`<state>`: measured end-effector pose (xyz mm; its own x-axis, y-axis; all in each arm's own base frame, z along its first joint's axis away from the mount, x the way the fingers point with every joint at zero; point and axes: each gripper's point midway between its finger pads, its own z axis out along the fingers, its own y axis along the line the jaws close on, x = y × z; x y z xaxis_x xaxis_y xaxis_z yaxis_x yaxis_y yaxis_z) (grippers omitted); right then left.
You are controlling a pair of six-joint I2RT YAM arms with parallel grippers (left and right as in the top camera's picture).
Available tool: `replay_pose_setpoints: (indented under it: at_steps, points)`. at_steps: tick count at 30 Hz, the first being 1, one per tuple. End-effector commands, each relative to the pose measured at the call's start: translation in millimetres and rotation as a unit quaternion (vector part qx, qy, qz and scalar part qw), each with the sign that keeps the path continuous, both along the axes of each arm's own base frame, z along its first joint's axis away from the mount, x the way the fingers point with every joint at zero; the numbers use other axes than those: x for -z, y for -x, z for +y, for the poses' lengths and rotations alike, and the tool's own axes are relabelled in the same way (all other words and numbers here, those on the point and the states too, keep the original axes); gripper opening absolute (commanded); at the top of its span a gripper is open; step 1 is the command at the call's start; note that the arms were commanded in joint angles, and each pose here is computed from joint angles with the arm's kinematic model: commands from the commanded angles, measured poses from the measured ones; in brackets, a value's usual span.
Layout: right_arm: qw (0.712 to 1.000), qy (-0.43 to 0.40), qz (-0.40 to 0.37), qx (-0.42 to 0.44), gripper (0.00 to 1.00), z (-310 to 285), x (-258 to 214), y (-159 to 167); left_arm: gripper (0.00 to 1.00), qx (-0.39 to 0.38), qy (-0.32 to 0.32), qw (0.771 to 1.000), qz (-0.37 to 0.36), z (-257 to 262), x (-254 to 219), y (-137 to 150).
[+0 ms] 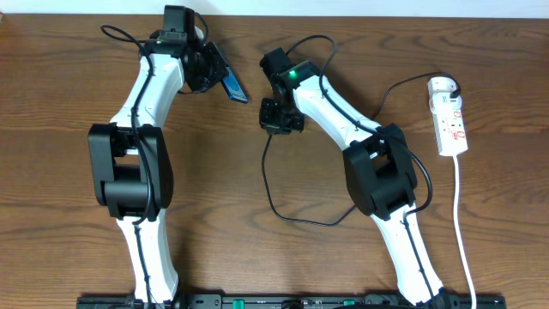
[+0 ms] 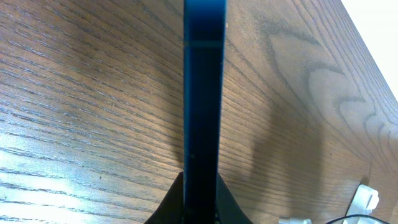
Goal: Plug charger to phone and switch on socket
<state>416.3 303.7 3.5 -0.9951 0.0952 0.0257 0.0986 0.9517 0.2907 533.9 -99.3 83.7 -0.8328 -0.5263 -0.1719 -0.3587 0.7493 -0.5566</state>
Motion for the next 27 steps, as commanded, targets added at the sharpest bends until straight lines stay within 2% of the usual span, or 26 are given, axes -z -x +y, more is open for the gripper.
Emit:
replay_pose_setpoints:
  at_steps: [1, 3, 6, 10, 14, 16, 17, 19, 25, 27]
  points:
    - [1.0, 0.0, 0.023, -0.019, 0.01, -1.1, 18.9, 11.1, 0.07, 0.002, 0.002, 1.0, -0.022, 1.6, -17.6, -5.4]
    - [0.999, -0.027, 0.025, -0.032, 0.01, 3.6, 15.3, 9.6, 0.07, 0.015, 0.023, 0.999, -0.024, -5.7, -21.1, -4.4]
    - [0.997, -0.057, 0.02, -0.046, 0.01, 3.8, 5.5, 4.0, 0.08, 0.068, 0.083, 0.992, -0.065, -26.6, -41.4, -9.6]
    - [0.986, -0.129, -0.006, -0.101, 0.01, 6.5, -21.8, -5.3, 0.08, 0.164, 0.19, 0.954, -0.165, -58.3, -93.8, -17.6]
    - [0.944, -0.267, -0.048, -0.188, 0.01, 16.1, -76.8, -6.4, 0.07, 0.261, 0.272, 0.889, -0.261, -80.8, -151.5, -11.1]
    - [0.911, -0.334, -0.08, -0.23, 0.01, 15.5, -107.6, -5.8, 0.07, 0.278, 0.301, 0.869, -0.278, -85.4, -171.9, -8.1]
    - [0.887, -0.375, -0.099, -0.25, 0.01, 13.3, -126.7, -4.9, 0.07, 0.279, 0.314, 0.862, -0.282, -86.5, -182.1, -8.1]
    - [0.862, -0.418, -0.117, -0.262, 0.01, 7.7, -147.6, -5.5, 0.07, 0.275, 0.33, 0.857, -0.286, -87.2, -194.9, -9.2]
    - [0.83, -0.474, -0.141, -0.26, 0.01, -10.1, -172.9, -12.1, 0.08, 0.279, 0.351, 0.837, -0.312, -89.0, -223.8, -8.2]
    - [0.811, -0.494, -0.155, -0.272, 0.01, -11.9, -181.1, -10.6, 0.07, 0.281, 0.354, 0.834, -0.317, -89.1, -228.6, -7.3]
